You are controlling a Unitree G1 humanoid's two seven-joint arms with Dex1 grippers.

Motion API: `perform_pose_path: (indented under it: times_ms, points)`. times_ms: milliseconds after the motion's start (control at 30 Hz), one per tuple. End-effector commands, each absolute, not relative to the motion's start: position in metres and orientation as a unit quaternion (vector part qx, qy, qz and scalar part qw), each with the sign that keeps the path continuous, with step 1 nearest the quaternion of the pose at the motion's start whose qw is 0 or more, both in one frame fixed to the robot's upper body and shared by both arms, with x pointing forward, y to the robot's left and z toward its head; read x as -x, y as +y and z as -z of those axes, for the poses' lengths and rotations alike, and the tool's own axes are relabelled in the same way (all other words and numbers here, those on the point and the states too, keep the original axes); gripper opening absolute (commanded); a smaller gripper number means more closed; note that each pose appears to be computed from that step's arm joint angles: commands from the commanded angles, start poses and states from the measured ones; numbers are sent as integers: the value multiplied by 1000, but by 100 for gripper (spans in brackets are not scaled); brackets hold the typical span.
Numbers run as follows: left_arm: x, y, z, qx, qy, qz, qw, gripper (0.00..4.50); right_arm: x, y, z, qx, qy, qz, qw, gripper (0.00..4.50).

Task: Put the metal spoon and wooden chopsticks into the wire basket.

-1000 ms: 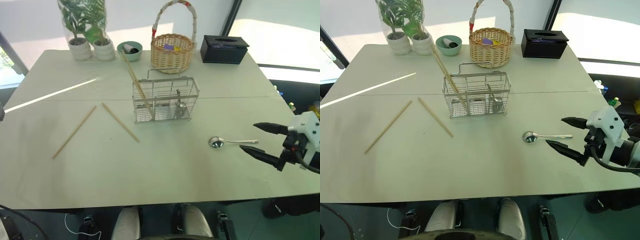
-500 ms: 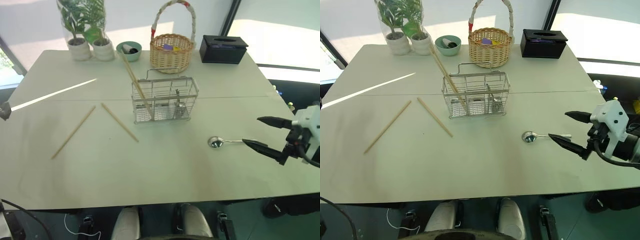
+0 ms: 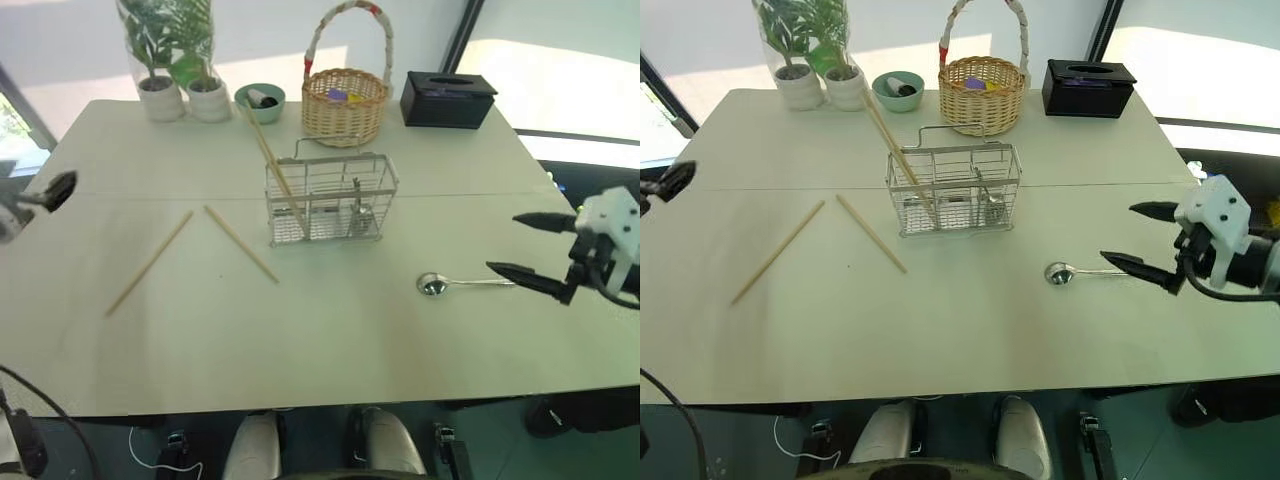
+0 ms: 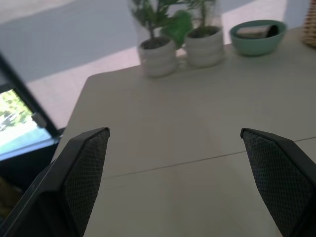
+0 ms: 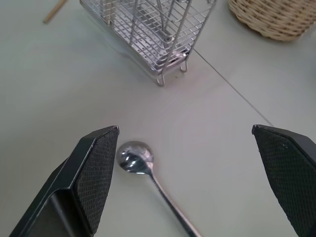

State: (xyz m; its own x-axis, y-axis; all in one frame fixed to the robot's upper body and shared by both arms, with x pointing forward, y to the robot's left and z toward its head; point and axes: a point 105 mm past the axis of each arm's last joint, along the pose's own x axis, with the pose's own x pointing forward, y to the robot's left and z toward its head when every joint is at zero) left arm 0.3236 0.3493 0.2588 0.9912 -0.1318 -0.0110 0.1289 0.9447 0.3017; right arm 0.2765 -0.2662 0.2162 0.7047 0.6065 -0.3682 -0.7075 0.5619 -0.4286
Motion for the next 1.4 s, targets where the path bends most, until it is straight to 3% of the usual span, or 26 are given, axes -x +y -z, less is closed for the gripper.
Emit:
perform_pose_path:
  times_ms: [33, 133, 333, 467, 700, 1067, 1400]
  points:
    - [-325, 278, -266, -213, -8, 236, 948, 449, -292, -270, -223, 358, 94, -403, 837, 450]
    - [-327, 245, -266, -220, -5, 311, 924, 449, -300, -267, -220, 396, 105, -438, 801, 450]
    - [-324, 154, -257, -246, 11, 502, 829, 449, -316, -259, -196, 456, 152, -517, 708, 450]
    - [-312, 117, -250, -250, 25, 588, 769, 449, -326, -256, -181, 452, 179, -540, 687, 450]
    - [-297, 91, -232, -245, 58, 663, 705, 449, -341, -252, -157, 443, 220, -543, 679, 450]
    - [-321, 74, -214, -148, 139, 651, 732, 449, -351, -252, -126, 436, 244, -533, 683, 450]
    - [-304, 66, -197, -164, 167, 681, 693, 449, -348, -243, -123, 416, 233, -546, 689, 450]
